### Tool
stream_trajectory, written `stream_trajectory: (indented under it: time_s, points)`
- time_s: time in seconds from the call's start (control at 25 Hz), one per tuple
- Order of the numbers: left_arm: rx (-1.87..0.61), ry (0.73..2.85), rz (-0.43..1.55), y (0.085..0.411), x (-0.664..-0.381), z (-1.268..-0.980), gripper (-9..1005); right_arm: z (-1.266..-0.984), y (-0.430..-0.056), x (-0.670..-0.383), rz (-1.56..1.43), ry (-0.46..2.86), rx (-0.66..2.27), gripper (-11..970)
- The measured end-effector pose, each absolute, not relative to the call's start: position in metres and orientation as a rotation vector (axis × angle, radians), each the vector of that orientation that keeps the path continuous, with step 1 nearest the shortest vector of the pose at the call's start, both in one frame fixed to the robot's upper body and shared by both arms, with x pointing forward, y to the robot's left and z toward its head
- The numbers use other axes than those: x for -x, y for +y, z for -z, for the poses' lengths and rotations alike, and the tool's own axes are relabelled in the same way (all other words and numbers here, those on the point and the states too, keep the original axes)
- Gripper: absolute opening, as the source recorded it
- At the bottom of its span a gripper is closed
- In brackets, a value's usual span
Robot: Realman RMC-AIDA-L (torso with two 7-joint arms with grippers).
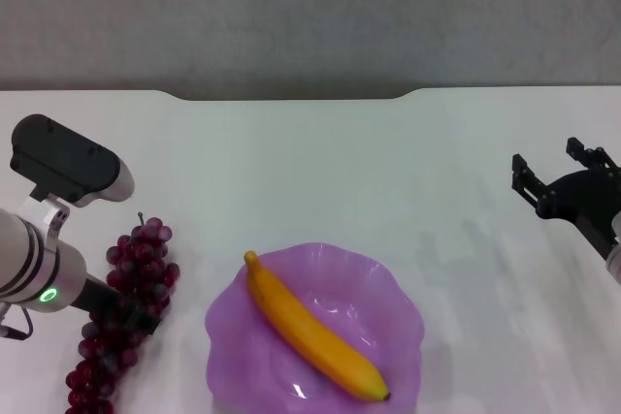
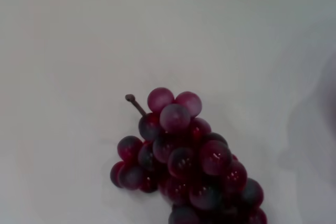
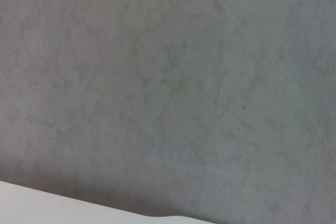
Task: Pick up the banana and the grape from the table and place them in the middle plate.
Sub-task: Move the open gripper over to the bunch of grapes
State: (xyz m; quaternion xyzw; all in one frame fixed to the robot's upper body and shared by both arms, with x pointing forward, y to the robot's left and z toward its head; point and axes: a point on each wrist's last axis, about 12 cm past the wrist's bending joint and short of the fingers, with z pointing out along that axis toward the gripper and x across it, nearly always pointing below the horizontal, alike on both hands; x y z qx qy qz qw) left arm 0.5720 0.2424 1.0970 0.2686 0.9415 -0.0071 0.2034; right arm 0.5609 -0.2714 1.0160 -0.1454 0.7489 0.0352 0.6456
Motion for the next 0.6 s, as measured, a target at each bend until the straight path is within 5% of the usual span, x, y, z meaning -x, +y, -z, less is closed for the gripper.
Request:
stream_trajectory:
  time_s: [0.28,0.48,0.6]
  points:
    - [-0.728,2.647,0.003,0.2456,-0.5763,-1.0919,737,-1.0159,-0.2716,-0.5609,-0.080,1.704,0.331,787]
    - [-0.723,2.643,0.000,0.2462,-0.5774,-1.0912,507,-1.0156,-0.2719,-0.5604,-0.079,1.706,0.330,787]
    - [-0.714,2.639,-0.001,0.2468,-0.5775,-1.0913,474,-1.0153,-0.2723,-0.5600,-0.078,1.707,0.329,787]
